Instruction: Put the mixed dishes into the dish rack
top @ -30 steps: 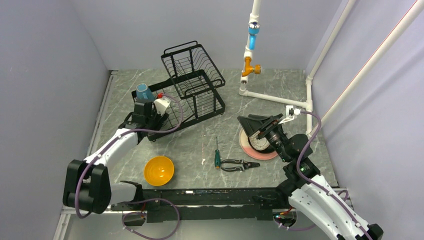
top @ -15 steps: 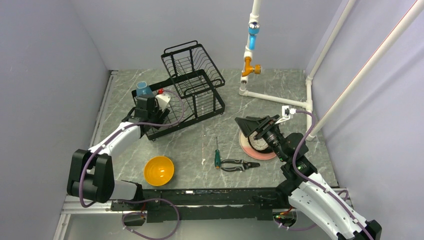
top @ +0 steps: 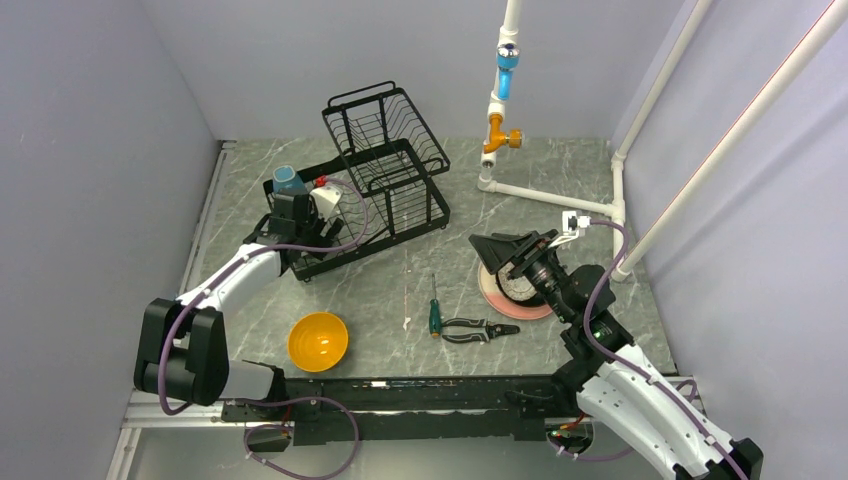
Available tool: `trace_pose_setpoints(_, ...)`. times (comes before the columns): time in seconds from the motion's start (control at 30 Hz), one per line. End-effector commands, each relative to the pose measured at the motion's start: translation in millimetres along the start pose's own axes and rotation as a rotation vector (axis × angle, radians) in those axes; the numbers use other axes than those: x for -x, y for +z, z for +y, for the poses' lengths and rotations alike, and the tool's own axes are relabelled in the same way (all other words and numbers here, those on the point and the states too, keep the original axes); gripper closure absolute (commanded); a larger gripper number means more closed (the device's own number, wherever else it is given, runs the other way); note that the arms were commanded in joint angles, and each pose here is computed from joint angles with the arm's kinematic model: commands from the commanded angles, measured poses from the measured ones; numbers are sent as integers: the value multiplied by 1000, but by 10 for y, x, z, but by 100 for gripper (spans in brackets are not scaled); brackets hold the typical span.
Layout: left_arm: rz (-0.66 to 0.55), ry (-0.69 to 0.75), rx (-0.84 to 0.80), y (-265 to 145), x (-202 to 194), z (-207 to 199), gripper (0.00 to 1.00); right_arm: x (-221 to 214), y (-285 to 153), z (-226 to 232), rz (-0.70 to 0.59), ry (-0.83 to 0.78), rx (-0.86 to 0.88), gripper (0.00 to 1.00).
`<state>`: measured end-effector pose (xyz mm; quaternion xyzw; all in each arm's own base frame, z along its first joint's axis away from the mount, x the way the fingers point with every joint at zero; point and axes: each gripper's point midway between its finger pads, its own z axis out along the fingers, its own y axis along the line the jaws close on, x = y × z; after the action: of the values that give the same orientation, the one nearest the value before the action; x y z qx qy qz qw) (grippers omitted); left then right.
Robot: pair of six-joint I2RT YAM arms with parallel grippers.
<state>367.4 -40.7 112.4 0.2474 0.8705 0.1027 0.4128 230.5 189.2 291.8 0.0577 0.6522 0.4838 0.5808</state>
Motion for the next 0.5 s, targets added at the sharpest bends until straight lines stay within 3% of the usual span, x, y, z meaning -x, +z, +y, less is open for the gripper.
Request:
trace_pose_setpoints(0.0, -101, -45, 24, -109, 324, 126, 1, 119, 21, 130, -33, -4, 42, 0)
trace_pose_setpoints(0.47, -190, -118, -24, -364, 474, 65, 1, 150, 25, 130, -32, -19, 27, 0)
